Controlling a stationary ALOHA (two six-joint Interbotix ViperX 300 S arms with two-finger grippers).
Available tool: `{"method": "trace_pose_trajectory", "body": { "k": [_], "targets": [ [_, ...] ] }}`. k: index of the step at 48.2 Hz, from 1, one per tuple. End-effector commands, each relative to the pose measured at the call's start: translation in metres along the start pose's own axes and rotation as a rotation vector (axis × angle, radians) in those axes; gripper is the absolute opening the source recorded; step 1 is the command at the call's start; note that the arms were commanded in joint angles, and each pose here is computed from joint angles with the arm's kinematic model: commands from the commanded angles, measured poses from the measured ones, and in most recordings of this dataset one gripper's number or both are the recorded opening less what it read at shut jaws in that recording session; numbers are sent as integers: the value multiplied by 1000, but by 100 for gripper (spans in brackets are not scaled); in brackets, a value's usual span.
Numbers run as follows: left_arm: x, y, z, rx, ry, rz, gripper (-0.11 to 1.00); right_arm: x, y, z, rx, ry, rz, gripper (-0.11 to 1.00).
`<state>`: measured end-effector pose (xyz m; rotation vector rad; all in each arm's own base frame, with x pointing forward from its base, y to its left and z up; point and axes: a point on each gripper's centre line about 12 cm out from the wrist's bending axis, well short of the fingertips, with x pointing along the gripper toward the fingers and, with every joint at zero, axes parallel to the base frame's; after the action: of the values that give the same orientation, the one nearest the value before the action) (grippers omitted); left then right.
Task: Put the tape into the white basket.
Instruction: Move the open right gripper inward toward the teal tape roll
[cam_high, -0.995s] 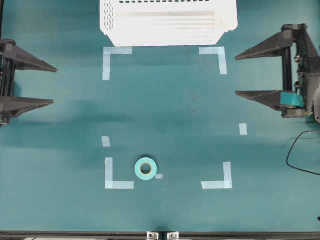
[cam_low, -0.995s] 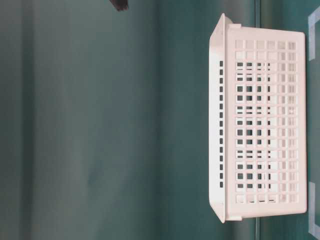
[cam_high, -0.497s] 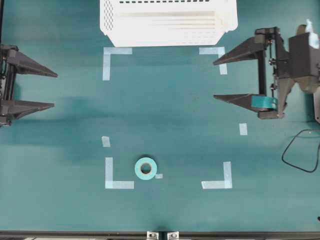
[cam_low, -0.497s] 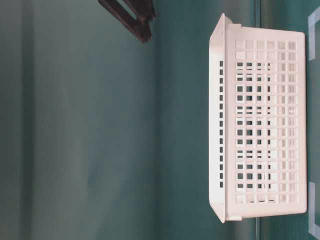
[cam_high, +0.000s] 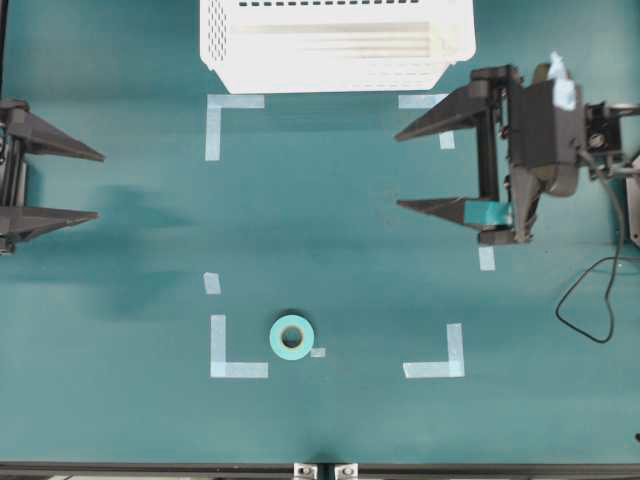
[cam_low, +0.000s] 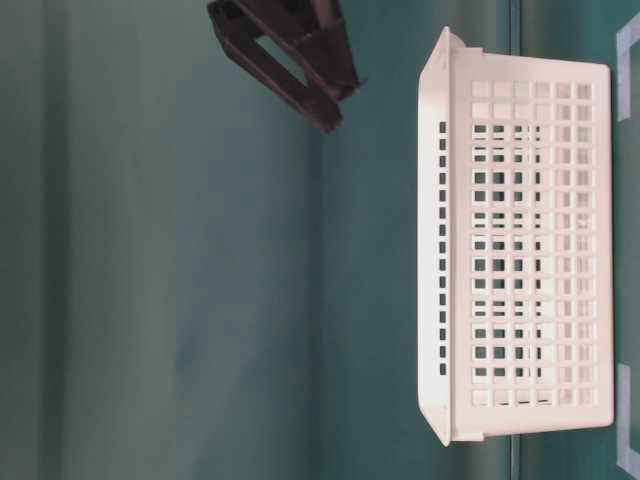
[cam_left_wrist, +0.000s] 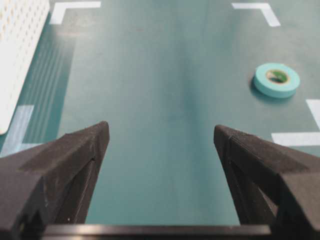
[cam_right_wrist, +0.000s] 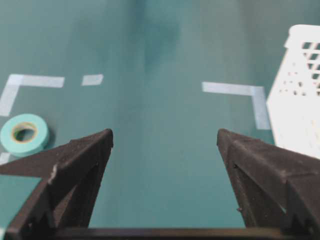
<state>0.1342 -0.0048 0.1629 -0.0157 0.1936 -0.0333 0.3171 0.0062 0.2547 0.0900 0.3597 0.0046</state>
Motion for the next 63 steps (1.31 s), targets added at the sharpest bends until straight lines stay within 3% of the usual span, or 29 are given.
{"method": "trace_pose_trajectory", "body": {
  "k": [1, 23, 63],
  "targets": [
    [-3, -1, 5, 0, -40, -4, 39, 5, 4, 15, -5, -21, 10, 96],
    [-5, -1, 3, 10, -41, -5, 39, 38, 11, 18, -11, 74, 15, 96],
    [-5, -1, 2, 6, -44, -5, 39, 80, 44, 14, -36, 228, 66, 96]
  ]
}}
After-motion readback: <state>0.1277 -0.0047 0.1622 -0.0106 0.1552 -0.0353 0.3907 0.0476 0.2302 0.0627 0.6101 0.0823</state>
